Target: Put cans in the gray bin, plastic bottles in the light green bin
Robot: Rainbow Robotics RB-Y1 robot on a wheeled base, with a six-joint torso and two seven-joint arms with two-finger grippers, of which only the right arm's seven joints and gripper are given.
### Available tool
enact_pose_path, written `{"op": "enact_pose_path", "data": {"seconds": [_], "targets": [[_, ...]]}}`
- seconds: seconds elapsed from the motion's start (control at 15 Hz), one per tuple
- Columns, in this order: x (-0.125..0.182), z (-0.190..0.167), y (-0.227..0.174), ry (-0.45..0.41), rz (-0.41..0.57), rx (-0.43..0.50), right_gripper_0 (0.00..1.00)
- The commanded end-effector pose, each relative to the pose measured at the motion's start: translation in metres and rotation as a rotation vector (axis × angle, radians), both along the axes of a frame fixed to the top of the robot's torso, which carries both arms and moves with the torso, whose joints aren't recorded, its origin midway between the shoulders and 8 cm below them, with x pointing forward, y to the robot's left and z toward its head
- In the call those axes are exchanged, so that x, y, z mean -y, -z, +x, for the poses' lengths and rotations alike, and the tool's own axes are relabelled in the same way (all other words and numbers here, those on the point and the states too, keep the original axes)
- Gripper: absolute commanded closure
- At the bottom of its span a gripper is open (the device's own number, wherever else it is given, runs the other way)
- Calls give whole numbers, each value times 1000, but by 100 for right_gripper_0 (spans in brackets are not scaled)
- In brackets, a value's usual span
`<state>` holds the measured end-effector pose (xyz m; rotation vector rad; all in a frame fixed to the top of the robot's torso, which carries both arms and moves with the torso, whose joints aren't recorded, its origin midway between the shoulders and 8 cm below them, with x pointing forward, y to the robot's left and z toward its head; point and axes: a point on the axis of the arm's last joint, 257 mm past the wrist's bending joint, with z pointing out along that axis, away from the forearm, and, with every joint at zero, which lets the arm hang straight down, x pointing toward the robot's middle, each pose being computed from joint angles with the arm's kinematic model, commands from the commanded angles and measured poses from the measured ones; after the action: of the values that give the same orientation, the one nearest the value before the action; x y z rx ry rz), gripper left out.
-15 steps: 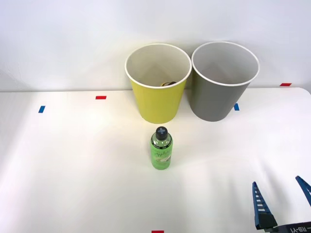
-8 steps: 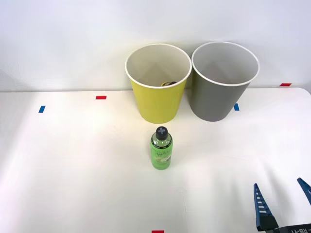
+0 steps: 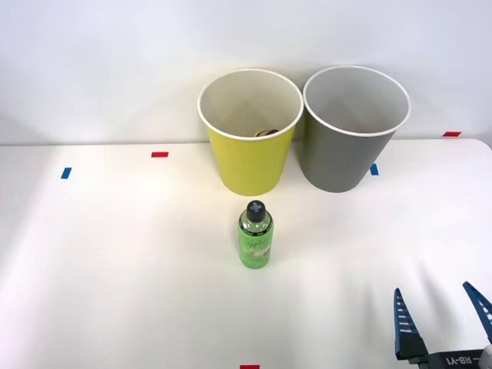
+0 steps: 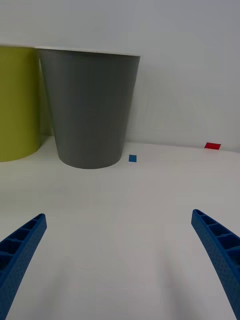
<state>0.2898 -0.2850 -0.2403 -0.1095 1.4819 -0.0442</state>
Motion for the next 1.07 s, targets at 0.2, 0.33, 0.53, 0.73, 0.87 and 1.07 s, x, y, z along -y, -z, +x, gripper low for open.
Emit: {"op": "enact_pose_path", "data": {"seconds": [0.2,0.33,0.53,0.73,0.87,1.07], "targets": [[-24,-9,8,-77,9,64,0],[-35,-19,12,-123,10,86,0],[-45,-38,13,-143,-12,97,0],[-49,-58,15,-133,-56,95,0],[-48,-68,22,-87,-90,86,0],[-47,-79,41,-19,-79,68,0]]}}
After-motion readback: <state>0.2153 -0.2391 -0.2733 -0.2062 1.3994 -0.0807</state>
